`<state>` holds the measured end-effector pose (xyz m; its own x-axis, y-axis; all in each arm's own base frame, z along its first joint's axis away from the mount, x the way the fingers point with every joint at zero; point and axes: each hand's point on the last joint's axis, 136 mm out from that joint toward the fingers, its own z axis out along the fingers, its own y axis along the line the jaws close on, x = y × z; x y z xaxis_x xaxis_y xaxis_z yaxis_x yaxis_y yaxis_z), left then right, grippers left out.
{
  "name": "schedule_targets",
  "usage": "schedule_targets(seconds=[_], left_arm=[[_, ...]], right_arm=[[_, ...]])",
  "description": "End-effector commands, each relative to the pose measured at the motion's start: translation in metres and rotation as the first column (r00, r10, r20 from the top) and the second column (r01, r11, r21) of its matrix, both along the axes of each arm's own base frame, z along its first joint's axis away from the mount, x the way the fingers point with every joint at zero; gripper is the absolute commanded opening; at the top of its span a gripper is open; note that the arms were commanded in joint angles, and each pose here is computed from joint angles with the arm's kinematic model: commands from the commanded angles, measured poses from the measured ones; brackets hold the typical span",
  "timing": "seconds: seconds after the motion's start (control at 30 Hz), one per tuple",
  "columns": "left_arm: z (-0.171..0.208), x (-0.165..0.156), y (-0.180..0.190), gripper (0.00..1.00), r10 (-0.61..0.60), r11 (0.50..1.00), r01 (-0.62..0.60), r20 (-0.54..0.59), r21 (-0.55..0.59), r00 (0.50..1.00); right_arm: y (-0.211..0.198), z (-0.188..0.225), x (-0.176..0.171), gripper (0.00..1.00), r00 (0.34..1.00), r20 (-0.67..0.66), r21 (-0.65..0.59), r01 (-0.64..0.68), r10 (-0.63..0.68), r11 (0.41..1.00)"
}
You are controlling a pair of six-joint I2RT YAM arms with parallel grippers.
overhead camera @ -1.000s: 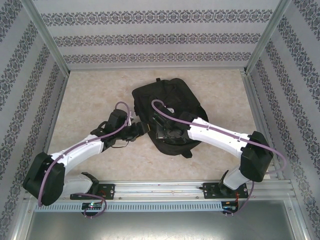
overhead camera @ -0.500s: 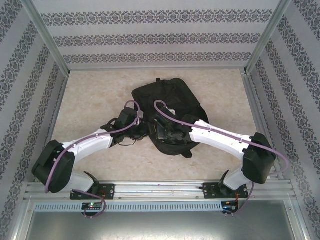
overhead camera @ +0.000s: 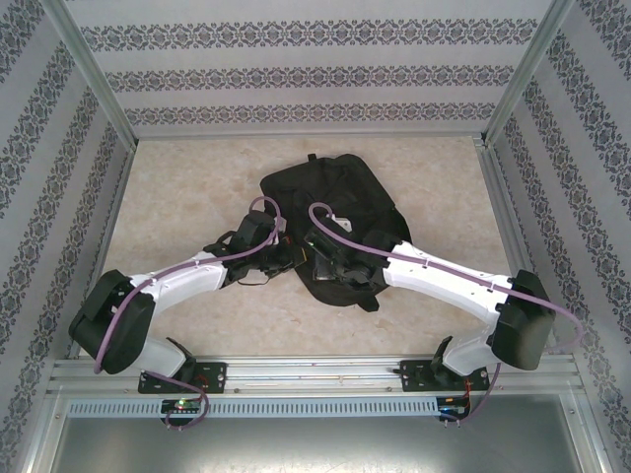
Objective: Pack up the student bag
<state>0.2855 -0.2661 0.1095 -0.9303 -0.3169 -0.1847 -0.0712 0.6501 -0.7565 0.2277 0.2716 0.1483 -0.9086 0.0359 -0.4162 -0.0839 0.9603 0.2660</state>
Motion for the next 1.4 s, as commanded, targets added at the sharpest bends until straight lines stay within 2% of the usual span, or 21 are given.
schedule_targets(seconds=[0.0, 0.27, 0.53, 0.9, 1.17, 1.27, 1.37], left_arm=[[0.009, 0.004, 0.0, 0.0, 0.001, 1.0, -0.001, 0.059, 0.008, 0.998], [0.01, 0.001, 0.0, 0.0, -0.001, 1.0, 0.002, 0.061, -0.005, 0.998], [0.014, 0.007, 0.016, 0.0, 0.049, 0.999, -0.048, 0.071, -0.01, 0.996], [0.016, 0.009, 0.039, 0.0, 0.072, 0.997, -0.072, 0.06, 0.004, 0.996], [0.015, 0.008, 0.053, 0.0, 0.044, 0.998, -0.046, 0.049, 0.048, 0.998], [0.019, 0.012, 0.061, 0.0, 0.035, 0.996, -0.038, 0.043, 0.079, 0.998], [0.03, 0.022, 0.064, 0.0, 0.022, 0.995, -0.026, 0.047, 0.095, 0.999]], right_arm=[[-0.01, 0.001, -0.005, 0.0, 1.0, 0.003, -0.03, 0.016, -0.016, 0.999], [-0.014, 0.005, -0.004, 0.0, 0.998, 0.016, -0.005, 0.067, -0.067, 0.998], [-0.026, -0.018, -0.035, 0.0, 0.996, -0.005, 0.058, 0.088, -0.088, 0.994], [-0.068, -0.022, -0.039, 0.0, 0.995, 0.037, 0.022, 0.095, -0.096, 0.995], [-0.076, -0.019, -0.029, 0.0, 0.998, 0.068, 0.024, 0.01, -0.012, 1.0], [-0.056, -0.015, -0.031, 0.0, 0.997, 0.057, 0.095, -0.065, 0.06, 0.993], [-0.013, -0.006, -0.034, 0.0, 0.99, 0.024, 0.265, -0.141, 0.139, 0.954]])
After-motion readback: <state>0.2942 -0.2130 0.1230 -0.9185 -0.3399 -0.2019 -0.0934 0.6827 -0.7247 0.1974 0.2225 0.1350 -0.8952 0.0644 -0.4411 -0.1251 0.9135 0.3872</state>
